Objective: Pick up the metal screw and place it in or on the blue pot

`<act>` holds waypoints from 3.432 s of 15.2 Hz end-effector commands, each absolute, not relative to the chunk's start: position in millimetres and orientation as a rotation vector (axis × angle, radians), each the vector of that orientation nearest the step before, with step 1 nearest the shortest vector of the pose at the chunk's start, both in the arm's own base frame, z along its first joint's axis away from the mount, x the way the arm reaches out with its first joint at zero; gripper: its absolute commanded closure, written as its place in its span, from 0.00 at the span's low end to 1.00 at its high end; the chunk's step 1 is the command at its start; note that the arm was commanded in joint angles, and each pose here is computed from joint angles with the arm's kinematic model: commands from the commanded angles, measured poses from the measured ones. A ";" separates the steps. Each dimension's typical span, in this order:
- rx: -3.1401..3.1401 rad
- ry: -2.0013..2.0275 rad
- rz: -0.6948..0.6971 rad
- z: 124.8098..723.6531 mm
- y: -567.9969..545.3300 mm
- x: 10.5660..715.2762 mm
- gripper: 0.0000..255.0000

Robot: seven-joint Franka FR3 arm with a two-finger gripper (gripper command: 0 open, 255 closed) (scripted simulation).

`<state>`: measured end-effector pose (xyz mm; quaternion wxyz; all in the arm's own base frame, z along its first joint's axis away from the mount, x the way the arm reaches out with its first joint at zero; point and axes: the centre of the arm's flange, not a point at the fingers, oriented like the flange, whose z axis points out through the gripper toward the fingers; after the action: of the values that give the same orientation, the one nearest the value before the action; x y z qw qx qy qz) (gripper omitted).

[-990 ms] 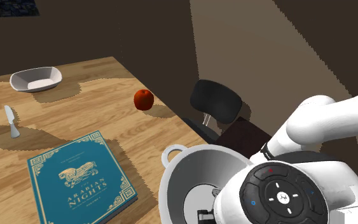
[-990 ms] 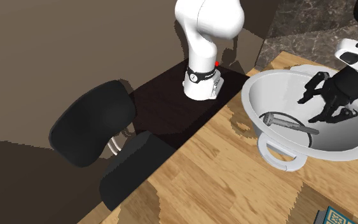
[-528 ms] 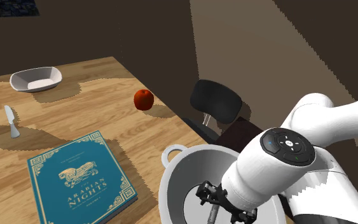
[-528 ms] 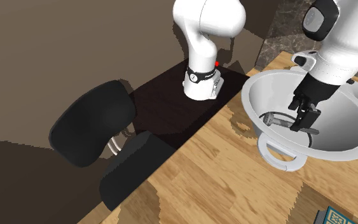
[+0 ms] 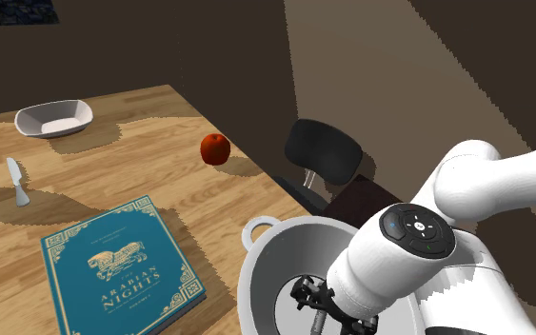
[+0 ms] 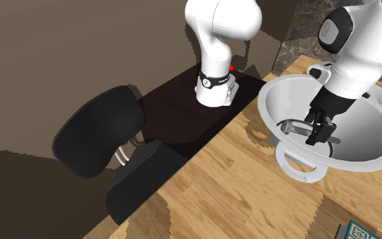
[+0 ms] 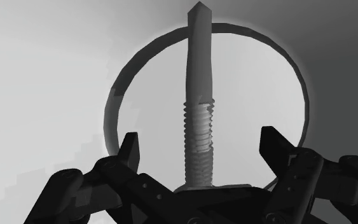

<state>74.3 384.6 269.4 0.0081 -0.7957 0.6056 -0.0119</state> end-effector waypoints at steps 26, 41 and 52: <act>-2.487 1.893 -0.037 337.9 384.6 74.2 1.00; -2.487 1.893 -0.037 417.1 384.6 74.2 1.00; -2.487 1.893 -0.037 473.6 378.0 84.3 1.00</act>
<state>78.7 383.5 469.0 0.0083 -0.7957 0.6056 -0.0117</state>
